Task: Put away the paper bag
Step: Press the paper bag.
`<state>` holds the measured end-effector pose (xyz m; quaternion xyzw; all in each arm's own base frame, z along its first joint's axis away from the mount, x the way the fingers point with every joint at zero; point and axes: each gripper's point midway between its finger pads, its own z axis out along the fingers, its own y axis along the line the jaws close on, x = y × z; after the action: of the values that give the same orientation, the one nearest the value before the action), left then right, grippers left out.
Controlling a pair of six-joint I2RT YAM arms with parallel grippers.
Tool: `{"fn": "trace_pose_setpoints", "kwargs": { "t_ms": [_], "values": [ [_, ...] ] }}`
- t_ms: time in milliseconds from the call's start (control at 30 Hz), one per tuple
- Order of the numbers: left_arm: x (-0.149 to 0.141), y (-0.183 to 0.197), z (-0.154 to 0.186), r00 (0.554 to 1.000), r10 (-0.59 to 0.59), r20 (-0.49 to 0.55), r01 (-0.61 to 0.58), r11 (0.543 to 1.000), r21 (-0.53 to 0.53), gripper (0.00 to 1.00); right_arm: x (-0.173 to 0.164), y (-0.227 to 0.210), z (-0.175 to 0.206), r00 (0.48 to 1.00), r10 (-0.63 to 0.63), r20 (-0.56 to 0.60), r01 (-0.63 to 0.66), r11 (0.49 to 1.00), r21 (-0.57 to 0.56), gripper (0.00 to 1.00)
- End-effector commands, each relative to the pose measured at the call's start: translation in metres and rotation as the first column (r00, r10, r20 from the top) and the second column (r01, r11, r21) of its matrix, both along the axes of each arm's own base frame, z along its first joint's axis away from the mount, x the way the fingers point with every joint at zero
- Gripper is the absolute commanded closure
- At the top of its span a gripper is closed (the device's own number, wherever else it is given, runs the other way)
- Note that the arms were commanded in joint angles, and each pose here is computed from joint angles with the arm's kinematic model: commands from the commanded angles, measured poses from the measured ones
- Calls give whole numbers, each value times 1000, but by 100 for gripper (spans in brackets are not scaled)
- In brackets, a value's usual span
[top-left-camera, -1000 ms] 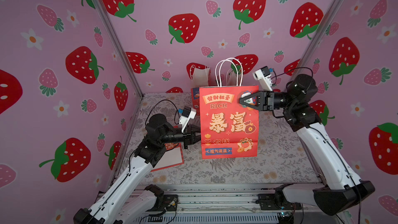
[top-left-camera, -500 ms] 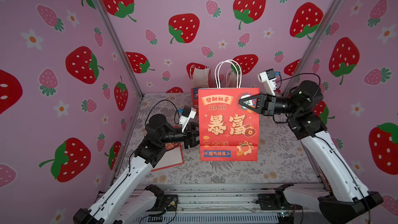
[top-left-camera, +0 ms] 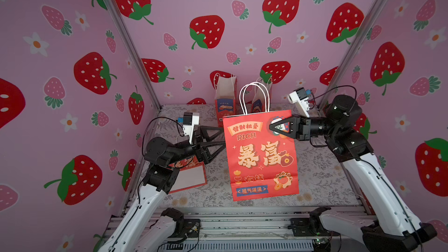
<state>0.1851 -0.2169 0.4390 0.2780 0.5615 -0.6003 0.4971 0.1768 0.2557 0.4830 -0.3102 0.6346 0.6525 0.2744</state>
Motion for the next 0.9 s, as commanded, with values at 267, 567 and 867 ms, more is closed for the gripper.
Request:
{"fn": "trace_pose_setpoints", "kwargs": {
  "t_ms": [267, 567, 867],
  "values": [
    [-66, -14, 37, 955, -213, 205, 222, 975, -21, 0, -21, 2, 2, 994, 100, 45, -101, 995, 3, 100],
    [-89, -14, 40, 930, -265, 254, 273, 962, 5, 0, -4, 4, -2, 996, 83, 19, -83, 997, -7, 100],
    [-51, -27, 21, 976, -172, 138, 164, 984, 65, 21, -10, 12, -1, 997, 52, 51, -50, 998, -40, 100]
  ]
}}
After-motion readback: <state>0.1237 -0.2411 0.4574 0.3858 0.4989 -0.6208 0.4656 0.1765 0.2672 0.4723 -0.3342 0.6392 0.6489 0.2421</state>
